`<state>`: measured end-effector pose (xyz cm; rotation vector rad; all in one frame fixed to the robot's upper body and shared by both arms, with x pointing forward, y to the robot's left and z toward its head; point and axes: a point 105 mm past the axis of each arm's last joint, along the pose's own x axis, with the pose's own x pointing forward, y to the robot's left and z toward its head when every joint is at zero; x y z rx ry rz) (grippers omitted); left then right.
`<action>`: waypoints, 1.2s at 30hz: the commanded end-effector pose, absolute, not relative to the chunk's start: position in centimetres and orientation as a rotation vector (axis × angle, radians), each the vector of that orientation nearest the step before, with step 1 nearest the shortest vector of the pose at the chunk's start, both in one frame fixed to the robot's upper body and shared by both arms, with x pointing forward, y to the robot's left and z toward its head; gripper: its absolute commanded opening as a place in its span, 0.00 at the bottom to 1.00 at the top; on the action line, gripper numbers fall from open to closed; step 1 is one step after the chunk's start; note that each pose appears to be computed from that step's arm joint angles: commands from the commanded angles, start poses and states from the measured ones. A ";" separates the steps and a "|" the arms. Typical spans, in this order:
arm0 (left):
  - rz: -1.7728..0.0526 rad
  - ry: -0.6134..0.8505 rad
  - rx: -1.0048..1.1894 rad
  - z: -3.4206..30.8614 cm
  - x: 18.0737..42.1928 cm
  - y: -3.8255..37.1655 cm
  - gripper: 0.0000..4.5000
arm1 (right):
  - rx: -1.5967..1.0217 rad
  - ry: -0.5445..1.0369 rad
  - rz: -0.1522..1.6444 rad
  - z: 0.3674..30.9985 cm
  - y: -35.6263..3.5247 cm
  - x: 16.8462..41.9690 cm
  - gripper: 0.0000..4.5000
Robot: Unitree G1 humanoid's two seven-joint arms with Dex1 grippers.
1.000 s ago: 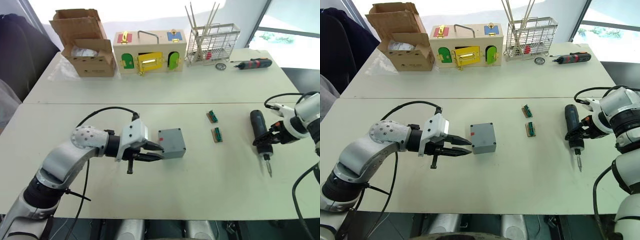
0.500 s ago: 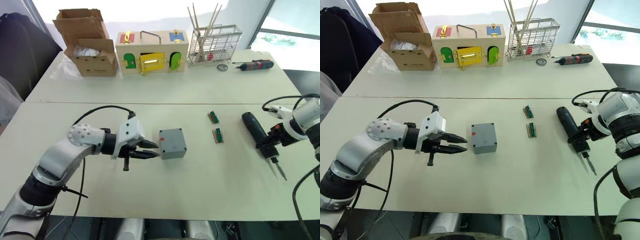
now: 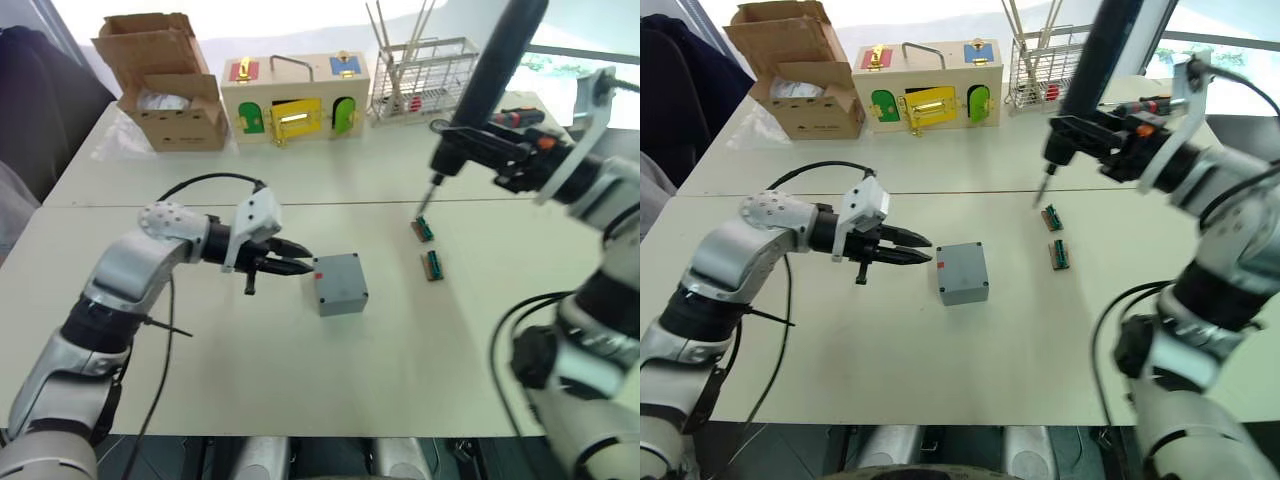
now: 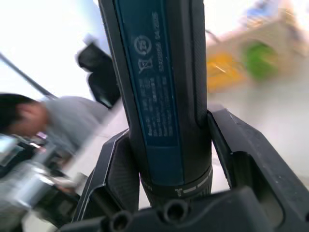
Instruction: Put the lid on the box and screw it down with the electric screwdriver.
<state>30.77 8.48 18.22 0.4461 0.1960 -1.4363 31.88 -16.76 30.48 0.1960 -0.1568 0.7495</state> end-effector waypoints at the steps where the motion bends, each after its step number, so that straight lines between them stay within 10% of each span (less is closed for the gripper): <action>1: -1.451 0.177 0.478 18.7 31.4 8.0 0.24 | 0.168 -0.335 0.716 31.3 -15.2 29.9 0.42; 36: -1.447 0.248 0.459 14.2 31.5 5.2 0.24 | 0.084 -0.262 0.737 22.7 -10.2 30.6 0.42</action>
